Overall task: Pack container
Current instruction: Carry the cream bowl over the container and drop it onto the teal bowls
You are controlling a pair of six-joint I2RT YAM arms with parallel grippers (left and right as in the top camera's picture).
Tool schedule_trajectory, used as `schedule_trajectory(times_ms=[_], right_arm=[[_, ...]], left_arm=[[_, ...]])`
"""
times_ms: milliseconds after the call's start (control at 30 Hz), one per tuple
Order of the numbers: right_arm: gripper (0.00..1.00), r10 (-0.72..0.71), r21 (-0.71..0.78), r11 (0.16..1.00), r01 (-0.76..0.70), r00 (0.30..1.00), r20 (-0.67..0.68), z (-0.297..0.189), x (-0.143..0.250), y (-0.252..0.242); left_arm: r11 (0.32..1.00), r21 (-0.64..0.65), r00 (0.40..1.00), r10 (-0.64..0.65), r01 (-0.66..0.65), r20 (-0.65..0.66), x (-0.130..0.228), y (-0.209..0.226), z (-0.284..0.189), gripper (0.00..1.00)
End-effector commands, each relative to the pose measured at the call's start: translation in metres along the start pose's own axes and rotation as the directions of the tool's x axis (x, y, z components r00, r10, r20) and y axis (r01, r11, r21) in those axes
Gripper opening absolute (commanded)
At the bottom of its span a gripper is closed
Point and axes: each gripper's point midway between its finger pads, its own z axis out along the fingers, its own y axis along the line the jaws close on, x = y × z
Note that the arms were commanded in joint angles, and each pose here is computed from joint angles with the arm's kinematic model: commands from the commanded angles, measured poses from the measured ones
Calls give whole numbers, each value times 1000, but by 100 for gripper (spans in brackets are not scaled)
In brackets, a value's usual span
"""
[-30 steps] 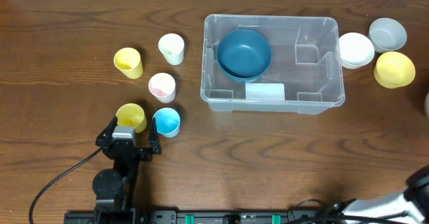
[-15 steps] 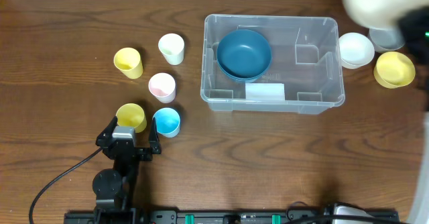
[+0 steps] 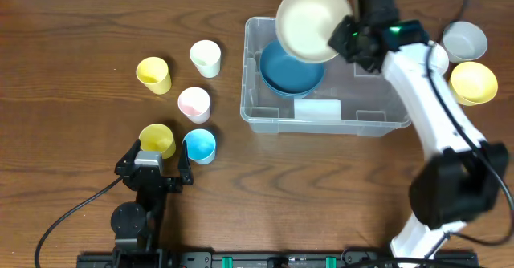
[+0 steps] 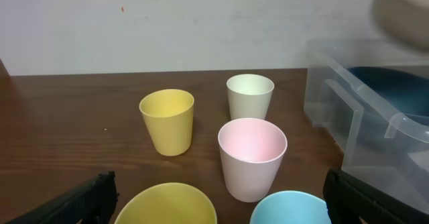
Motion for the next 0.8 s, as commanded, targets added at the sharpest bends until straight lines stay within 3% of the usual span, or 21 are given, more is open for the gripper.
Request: schedule_trajectory(times_ms=[0, 533, 767], right_arm=[[2, -31, -55, 998, 25, 993, -113, 18, 28, 15], [1, -40, 33, 998, 47, 982, -185, 36, 53, 0], [6, -55, 61, 996, 67, 984, -171, 37, 50, -6]], left_arm=[[1000, 5, 999, 9, -9, -44, 16, 0, 1, 98], [1000, 5, 999, 9, -9, -44, 16, 0, 1, 98], [1000, 5, 999, 9, -9, -44, 16, 0, 1, 98]])
